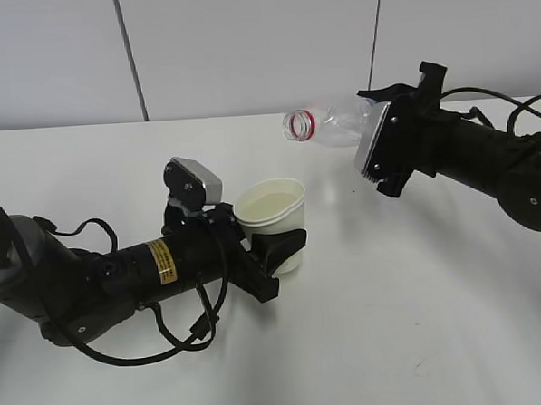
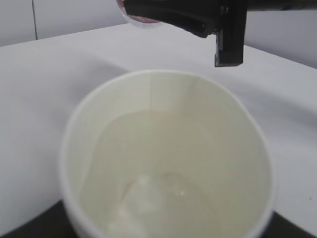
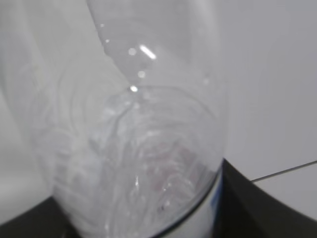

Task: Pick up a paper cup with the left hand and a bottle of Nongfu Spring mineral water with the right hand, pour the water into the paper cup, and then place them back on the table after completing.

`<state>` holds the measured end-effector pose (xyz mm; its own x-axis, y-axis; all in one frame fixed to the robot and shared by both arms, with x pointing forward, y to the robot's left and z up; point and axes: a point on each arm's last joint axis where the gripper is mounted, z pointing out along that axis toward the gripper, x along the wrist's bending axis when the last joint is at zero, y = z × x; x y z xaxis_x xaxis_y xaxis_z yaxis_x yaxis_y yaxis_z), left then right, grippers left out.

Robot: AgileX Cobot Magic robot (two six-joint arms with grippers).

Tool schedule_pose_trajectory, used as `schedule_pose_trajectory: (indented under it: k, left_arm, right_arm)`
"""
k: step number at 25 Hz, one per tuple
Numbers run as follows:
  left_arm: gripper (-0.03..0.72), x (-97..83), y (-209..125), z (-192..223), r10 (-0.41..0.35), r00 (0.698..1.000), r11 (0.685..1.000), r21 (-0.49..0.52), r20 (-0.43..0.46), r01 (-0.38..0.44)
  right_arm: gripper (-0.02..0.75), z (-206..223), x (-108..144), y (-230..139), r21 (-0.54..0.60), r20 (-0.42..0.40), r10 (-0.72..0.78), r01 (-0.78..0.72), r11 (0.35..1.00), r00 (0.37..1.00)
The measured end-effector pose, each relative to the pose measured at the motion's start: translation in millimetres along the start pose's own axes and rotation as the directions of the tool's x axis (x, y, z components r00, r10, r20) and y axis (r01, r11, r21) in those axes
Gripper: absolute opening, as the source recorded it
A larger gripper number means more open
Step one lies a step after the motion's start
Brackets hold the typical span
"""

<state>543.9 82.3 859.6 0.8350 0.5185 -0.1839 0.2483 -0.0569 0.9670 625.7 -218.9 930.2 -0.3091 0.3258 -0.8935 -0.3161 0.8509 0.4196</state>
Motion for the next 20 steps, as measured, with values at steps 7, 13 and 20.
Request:
schedule_pose_trajectory:
  k: [7,13,20]
  left_arm:
    - [0.377,1.2,0.3,0.0,-0.007,1.000,1.000,-0.004,-0.013,0.007]
    - [0.377,2.2,0.7,-0.1,-0.012,1.000,1.000,-0.008,-0.024,0.012]
    - [0.377,2.9,0.8,-0.4,-0.012,1.000,1.000,-0.009,-0.026,0.012]
  right_arm:
    - [0.382,0.0,-0.2,-0.2,0.002,0.003,0.245,-0.245,0.969,0.969]
    - [0.382,0.0,-0.3,-0.3,0.002,0.004,0.493,-0.493,0.870,0.870]
    - [0.382,0.0,-0.4,-0.5,0.000,0.006,0.754,-0.754,0.657,0.657]
